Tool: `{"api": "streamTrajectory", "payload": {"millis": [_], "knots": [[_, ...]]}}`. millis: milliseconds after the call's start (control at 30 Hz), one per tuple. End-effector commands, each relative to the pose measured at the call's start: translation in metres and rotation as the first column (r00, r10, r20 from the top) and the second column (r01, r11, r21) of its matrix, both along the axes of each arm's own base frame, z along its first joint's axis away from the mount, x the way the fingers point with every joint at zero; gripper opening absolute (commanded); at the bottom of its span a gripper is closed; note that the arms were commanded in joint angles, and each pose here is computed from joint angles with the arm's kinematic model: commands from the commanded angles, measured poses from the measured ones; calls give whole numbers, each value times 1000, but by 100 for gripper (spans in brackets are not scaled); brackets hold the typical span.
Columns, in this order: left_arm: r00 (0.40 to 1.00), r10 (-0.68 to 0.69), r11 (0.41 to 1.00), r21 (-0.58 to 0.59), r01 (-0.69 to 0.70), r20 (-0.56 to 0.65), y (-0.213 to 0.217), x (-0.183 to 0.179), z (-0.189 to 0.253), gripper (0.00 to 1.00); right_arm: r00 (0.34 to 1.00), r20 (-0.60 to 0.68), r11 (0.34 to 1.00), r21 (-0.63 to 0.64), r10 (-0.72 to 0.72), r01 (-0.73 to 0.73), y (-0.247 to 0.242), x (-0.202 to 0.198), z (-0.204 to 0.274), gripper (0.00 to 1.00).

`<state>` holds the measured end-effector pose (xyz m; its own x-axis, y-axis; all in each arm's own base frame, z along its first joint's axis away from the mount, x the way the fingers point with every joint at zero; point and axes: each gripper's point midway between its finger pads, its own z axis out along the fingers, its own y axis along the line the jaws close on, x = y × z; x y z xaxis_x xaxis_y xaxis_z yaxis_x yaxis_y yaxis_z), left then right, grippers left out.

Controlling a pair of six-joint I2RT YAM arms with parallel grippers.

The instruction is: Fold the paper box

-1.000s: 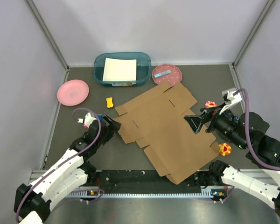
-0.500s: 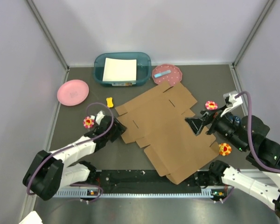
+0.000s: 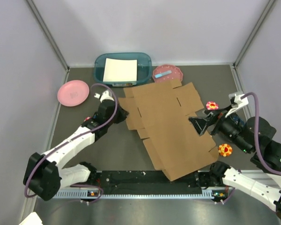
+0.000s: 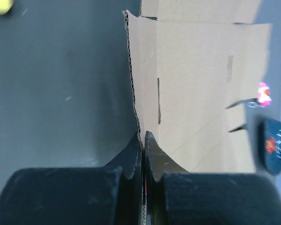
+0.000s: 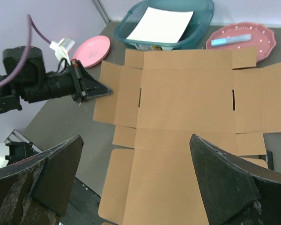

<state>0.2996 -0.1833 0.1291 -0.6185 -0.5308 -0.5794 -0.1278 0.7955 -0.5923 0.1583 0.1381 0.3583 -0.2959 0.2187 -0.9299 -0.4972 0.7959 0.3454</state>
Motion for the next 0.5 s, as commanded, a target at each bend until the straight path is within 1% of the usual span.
{"api": "streamTrajectory", "payload": {"millis": [0, 33, 67, 100, 133, 167, 200, 233, 267, 300, 333, 367, 400, 433, 467], "knots": [[938, -184, 981, -1, 193, 292, -26, 12, 117, 0, 995, 97, 999, 49, -28, 24, -16, -6, 41, 98], [915, -247, 965, -10, 264, 318, -36, 6, 133, 0, 994, 104, 998, 52, -29, 23, -17, -6, 44, 98], [896, -284, 955, 14, 297, 341, -38, 5, 145, 0, 993, 113, 999, 49, -28, 23, -18, -7, 48, 98], [863, -315, 941, 13, 338, 396, -45, 5, 178, 0, 993, 118, 998, 52, -30, 24, -19, -8, 50, 98], [839, -352, 926, 23, 378, 415, -50, 2, 192, 0, 992, 125, 998, 53, -29, 22, -20, -9, 53, 98], [799, -445, 882, 42, 470, 405, -60, -11, 198, 0, 991, 132, 998, 60, -26, 19, -22, -11, 58, 98], [765, -474, 861, 49, 506, 436, -66, -12, 223, 0, 990, 139, 998, 64, -21, 12, -23, -13, 61, 98], [742, -505, 840, 54, 540, 441, -69, -16, 232, 0, 990, 142, 998, 67, -17, 7, -23, -15, 64, 99], [685, -586, 770, 35, 637, 433, -78, -33, 237, 0, 989, 150, 997, 74, -12, 1, -24, -17, 68, 99], [654, -610, 739, 22, 674, 448, -81, -37, 248, 0, 989, 150, 997, 76, 1, -13, -23, -19, 69, 99], [645, -618, 723, 2, 691, 449, -78, -37, 251, 0, 988, 154, 997, 77, 7, -19, -23, -21, 70, 99], [619, -633, 687, -31, 726, 465, -79, -44, 256, 0, 988, 154, 996, 81, 13, -26, -24, -23, 71, 99], [599, -635, 667, -44, 743, 488, -75, -49, 262, 0, 988, 155, 996, 83, 22, -35, -23, -25, 71, 99], [607, -616, 674, -62, 736, 503, -65, -44, 265, 0, 988, 153, 996, 86, 23, -36, -23, -25, 71, 99], [630, -604, 670, -118, 733, 488, -61, -43, 262, 0, 988, 149, 995, 86, 29, -42, -23, -27, 70, 99]]}}
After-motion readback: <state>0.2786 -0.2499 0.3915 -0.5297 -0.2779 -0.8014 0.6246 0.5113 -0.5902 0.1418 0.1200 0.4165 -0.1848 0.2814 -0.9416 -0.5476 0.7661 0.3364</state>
